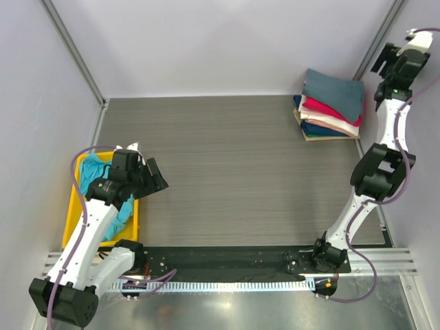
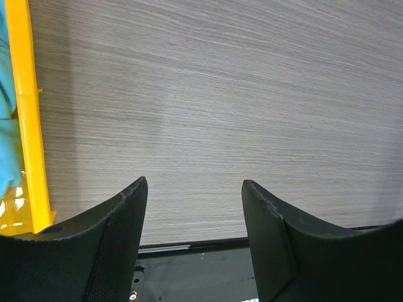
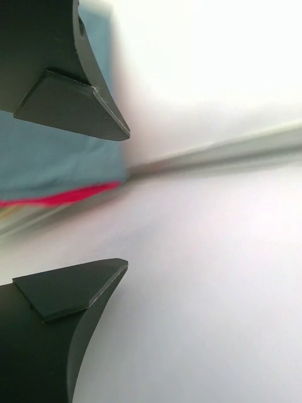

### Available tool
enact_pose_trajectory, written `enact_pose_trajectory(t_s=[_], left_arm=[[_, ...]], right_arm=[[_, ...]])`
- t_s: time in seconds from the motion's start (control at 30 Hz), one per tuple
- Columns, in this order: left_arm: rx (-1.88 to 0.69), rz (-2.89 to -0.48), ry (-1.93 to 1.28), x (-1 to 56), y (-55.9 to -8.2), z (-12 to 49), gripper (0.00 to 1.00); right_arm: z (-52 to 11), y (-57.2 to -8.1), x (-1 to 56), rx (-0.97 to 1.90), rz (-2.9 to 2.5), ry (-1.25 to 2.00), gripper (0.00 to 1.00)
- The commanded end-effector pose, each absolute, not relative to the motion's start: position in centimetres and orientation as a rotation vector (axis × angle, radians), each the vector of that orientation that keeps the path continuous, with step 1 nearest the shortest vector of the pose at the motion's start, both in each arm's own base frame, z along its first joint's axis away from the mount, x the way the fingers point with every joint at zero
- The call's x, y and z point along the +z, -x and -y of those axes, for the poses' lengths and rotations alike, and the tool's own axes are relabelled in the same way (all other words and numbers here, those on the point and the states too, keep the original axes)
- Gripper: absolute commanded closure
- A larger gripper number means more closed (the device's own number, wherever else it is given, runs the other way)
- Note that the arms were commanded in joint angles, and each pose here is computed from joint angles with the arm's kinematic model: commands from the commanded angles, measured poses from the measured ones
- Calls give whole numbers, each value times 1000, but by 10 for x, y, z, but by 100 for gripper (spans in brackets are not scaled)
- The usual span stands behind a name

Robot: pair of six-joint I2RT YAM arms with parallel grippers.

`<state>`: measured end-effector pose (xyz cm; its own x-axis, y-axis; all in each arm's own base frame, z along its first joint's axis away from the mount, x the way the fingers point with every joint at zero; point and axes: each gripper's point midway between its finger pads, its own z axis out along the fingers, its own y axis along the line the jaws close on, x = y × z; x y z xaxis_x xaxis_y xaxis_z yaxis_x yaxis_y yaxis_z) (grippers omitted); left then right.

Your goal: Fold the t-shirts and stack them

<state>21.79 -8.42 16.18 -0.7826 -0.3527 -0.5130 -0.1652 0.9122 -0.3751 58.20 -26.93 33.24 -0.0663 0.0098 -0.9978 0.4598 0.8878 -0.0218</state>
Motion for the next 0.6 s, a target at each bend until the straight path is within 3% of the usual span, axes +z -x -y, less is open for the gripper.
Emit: enact_pose_trajectory(t_s=[0.0, 0.3, 0.43, 0.57], left_arm=[[-454, -2406, 328, 174, -222, 88, 37], [-468, -2378, 323, 180, -221, 88, 37], [-466, -2366, 323, 182, -220, 87, 37], [-468, -2362, 322, 183, -220, 87, 37]], right_arm=[[224, -585, 387, -188, -1475, -306, 19], [101, -645, 293, -97, -1672, -30, 20], [86, -641, 232, -87, -1777, -20, 22], [92, -616, 209, -135, -1795, -52, 22]])
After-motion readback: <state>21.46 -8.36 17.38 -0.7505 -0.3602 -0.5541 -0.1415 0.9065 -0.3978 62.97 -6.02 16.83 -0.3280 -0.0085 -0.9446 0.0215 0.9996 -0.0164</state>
